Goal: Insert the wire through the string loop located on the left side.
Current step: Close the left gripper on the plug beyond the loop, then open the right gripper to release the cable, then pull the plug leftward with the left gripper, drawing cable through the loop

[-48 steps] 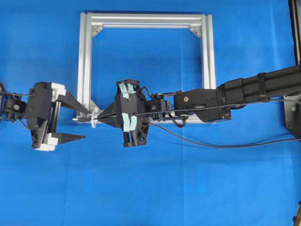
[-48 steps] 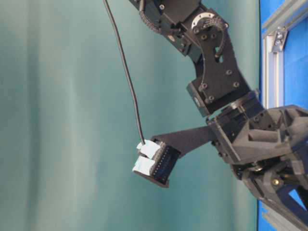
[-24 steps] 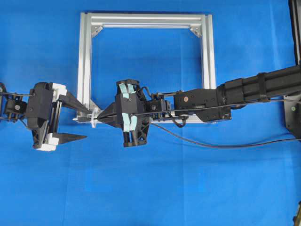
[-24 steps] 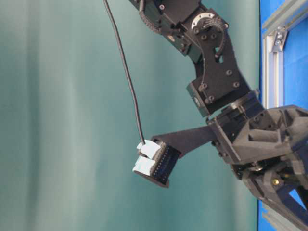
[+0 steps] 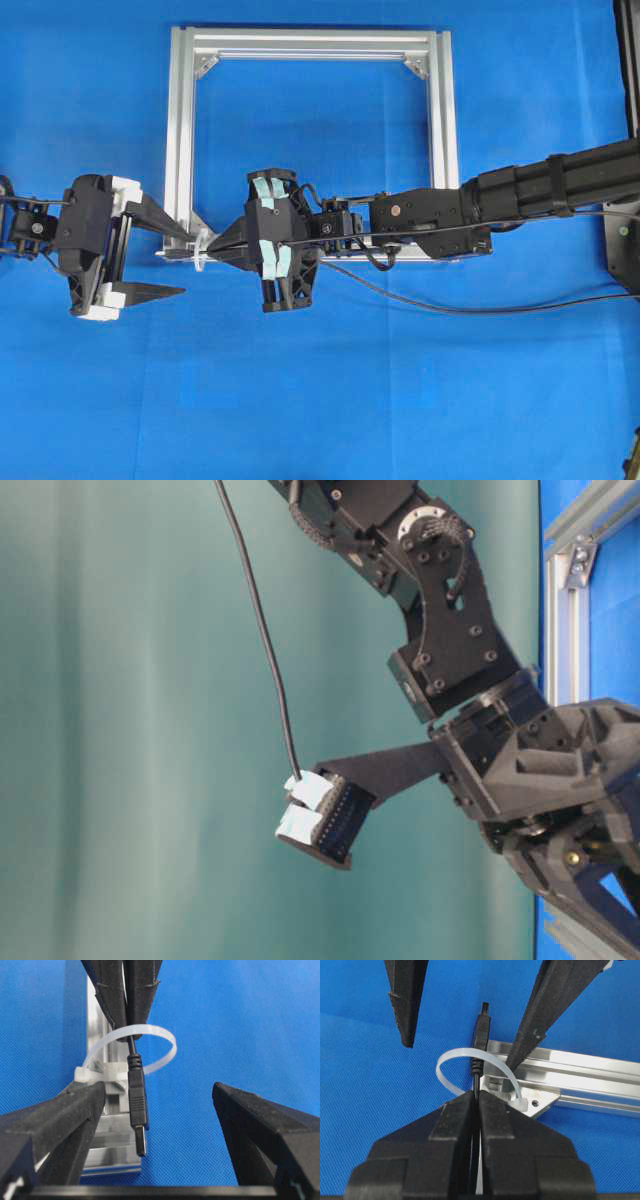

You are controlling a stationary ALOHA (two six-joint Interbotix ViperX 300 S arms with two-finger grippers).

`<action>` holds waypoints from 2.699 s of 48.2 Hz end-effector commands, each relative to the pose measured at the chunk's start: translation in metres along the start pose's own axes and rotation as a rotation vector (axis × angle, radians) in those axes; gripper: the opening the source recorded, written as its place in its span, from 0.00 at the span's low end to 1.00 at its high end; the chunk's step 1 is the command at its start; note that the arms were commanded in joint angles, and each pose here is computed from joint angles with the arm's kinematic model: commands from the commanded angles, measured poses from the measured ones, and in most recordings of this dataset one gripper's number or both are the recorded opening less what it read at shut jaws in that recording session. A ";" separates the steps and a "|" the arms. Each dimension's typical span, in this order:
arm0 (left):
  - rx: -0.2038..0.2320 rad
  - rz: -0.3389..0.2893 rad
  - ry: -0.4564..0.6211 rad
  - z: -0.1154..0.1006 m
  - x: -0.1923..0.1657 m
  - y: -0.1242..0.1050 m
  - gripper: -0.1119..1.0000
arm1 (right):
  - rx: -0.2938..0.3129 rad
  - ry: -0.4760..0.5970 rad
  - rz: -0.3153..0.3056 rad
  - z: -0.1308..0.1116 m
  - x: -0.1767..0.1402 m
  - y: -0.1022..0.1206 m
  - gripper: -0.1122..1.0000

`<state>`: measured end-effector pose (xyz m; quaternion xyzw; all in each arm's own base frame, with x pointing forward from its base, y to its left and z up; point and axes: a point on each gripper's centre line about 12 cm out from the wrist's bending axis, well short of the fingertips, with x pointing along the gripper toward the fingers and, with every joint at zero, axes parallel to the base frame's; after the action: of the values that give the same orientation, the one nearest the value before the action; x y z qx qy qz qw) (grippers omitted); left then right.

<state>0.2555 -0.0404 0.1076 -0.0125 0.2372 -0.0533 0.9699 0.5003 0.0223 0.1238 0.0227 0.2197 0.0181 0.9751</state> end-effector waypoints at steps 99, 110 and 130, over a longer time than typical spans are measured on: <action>0.011 0.004 -0.017 0.007 -0.002 0.001 0.17 | 0.021 -0.010 -0.006 0.011 -0.004 -0.001 0.96; 0.005 -0.003 0.035 0.011 -0.017 0.000 0.17 | 0.020 -0.002 -0.006 0.008 -0.006 -0.001 0.96; -0.015 -0.026 0.044 0.018 -0.070 -0.001 0.17 | 0.020 -0.008 -0.007 0.010 -0.007 -0.002 0.96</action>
<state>0.2070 -0.0339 0.1475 -0.0197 0.2690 -0.0621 0.9609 0.4956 0.0200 0.1169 0.0307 0.2376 0.0118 0.9708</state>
